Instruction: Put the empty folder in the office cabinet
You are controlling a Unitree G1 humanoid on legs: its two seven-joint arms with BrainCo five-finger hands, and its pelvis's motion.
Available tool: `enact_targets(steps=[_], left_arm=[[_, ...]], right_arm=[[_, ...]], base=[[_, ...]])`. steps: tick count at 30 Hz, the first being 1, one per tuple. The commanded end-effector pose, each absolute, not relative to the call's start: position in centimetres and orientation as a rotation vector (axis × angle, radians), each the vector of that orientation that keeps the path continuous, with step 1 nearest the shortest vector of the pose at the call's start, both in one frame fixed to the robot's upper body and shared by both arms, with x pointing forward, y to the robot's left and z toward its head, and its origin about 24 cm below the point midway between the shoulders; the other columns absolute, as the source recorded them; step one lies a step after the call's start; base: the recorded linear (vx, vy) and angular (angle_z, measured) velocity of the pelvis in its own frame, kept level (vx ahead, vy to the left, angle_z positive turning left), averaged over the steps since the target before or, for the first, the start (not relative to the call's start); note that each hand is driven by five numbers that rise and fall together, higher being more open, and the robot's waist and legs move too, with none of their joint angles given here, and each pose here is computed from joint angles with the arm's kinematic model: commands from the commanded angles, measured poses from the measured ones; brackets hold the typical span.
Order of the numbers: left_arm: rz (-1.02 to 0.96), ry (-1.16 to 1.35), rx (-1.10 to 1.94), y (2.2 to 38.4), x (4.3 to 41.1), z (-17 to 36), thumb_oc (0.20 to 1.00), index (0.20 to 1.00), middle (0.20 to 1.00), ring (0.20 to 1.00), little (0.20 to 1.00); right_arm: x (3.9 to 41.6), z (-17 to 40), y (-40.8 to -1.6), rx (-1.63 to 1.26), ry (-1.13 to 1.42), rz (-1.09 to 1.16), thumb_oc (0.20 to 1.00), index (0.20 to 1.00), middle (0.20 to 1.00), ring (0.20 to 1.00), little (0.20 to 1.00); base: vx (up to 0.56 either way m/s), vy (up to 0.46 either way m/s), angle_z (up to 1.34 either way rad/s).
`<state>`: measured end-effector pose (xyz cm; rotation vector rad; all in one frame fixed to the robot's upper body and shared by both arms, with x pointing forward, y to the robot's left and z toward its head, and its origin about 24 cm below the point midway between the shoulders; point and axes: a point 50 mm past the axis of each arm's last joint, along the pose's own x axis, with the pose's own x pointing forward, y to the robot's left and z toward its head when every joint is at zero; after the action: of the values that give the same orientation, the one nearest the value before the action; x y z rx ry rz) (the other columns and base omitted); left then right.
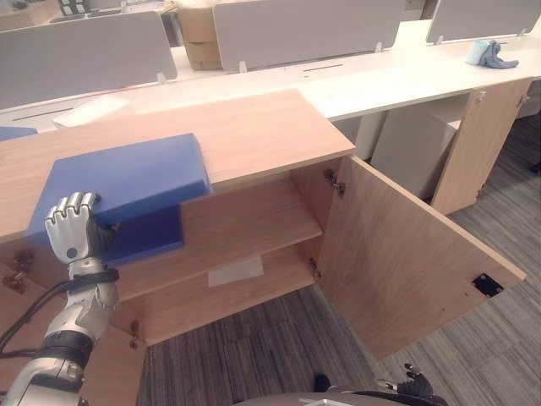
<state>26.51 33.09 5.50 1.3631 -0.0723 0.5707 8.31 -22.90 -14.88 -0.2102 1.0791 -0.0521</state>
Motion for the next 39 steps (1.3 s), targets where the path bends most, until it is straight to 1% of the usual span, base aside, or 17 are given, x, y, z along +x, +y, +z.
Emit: enact_targets(steps=[1, 7, 9, 12, 13, 14, 17, 20, 24, 31, 34, 37, 38, 39], left_arm=[[0.575, -0.108, 1.308, 34.0, 28.5, 8.7, 0.2, 0.2, 0.2, 0.2, 0.2], [0.556, -0.202, 1.16, 33.1, 28.3, 10.2, 0.2, 0.2, 0.2, 0.2, 0.2], [0.542, -0.296, 1.085, 32.2, 28.3, 11.9, 0.2, 0.2, 0.2, 0.2, 0.2], [0.514, -0.365, 1.002, 31.4, 28.2, 13.1, 0.2, 0.2, 0.2, 0.2, 0.2], [0.458, -0.402, 0.927, 30.8, 28.1, 14.1, 0.2, 0.2, 0.2, 0.2, 0.2], [0.458, -0.402, 0.927, 30.8, 28.1, 14.1, 0.2, 0.2, 0.2, 0.2, 0.2], [0.356, -0.444, 0.782, 29.2, 27.9, 15.5, 0.2, 0.2, 0.2, 0.2, 0.2], [0.265, -0.459, 0.665, 28.2, 27.3, 15.9, 0.2, 0.2, 0.2, 0.2, 0.2], [0.103, -0.458, 0.503, 26.4, 26.0, 15.3, 0.2, 0.2, 0.2, 0.2, 0.2], [-0.142, -0.459, 0.185, 24.5, 23.8, 14.6, 0.2, 0.2, 0.2, 0.2, 0.2], [-0.295, -0.462, 0.022, 23.3, 22.9, 14.0, 0.2, 0.2, 0.2, 0.2, 0.2], [-0.334, -0.465, -0.005, 23.1, 22.5, 13.7, 0.2, 0.2, 0.2, 0.2, 0.2], [-0.388, -0.459, -0.095, 22.7, 21.9, 13.0, 0.2, 0.2, 0.2, 0.2, 0.2], [-0.388, -0.459, -0.101, 22.7, 21.9, 13.0, 0.2, 0.2, 0.2, 0.2, 0.2]], right_arm=[[12.3, -13.1, -24.2, -0.226, 0.915, -0.077, 1.0, 1.0, 1.0, 1.0, 1.0], [14.3, -11.8, -23.3, -0.201, 0.822, -0.028, 1.0, 1.0, 1.0, 1.0, 1.0], [15.4, -11.1, -22.6, -0.194, 0.774, 0.007, 1.0, 1.0, 1.0, 1.0, 1.0], [15.9, -10.7, -22.2, -0.189, 0.749, 0.023, 1.0, 1.0, 1.0, 1.0, 1.0], [16.3, -10.5, -22.0, -0.187, 0.726, 0.043, 1.0, 1.0, 1.0, 1.0, 1.0], [16.3, -10.5, -22.0, -0.187, 0.726, 0.043, 1.0, 1.0, 1.0, 1.0, 1.0], [17.1, -9.7, -21.2, -0.169, 0.681, 0.07, 1.0, 1.0, 1.0, 1.0, 1.0], [17.8, -9.2, -20.4, -0.163, 0.644, 0.11, 1.0, 1.0, 1.0, 1.0, 1.0], [18.5, -8.3, -19.1, -0.161, 0.591, 0.162, 1.0, 1.0, 1.0, 1.0, 1.0], [19.5, -6.9, -18.3, -0.152, 0.526, 0.211, 1.0, 1.0, 1.0, 1.0, 1.0], [20.1, -5.9, -18.0, -0.147, 0.471, 0.245, 1.0, 1.0, 1.0, 1.0, 1.0], [20.4, -5.4, -17.9, -0.145, 0.45, 0.253, 1.0, 1.0, 1.0, 1.0, 1.0], [21.0, -4.3, -17.8, -0.138, 0.388, 0.274, 1.0, 1.0, 1.0, 1.0, 1.0], [21.0, -4.2, -17.8, -0.137, 0.385, 0.275, 1.0, 1.0, 1.0, 1.0, 1.0]], base=[[-0.04, -0.012, 0.0], [-0.04, -0.018, 0.02], [-0.05, -0.033, 0.09], [-0.03, -0.028, 0.12], [-0.03, -0.027, 0.1], [-0.04, -0.029, 0.1], [-0.05, -0.033, 0.12], [-0.04, -0.031, 0.12], [-0.04, -0.022, 0.04], [-0.03, -0.011, 0.1], [-0.02, -0.008, 0.08], [-0.01, -0.003, 0.07], [-0.01, -0.001, 0.13], [0.0, 0.002, 0.1]])
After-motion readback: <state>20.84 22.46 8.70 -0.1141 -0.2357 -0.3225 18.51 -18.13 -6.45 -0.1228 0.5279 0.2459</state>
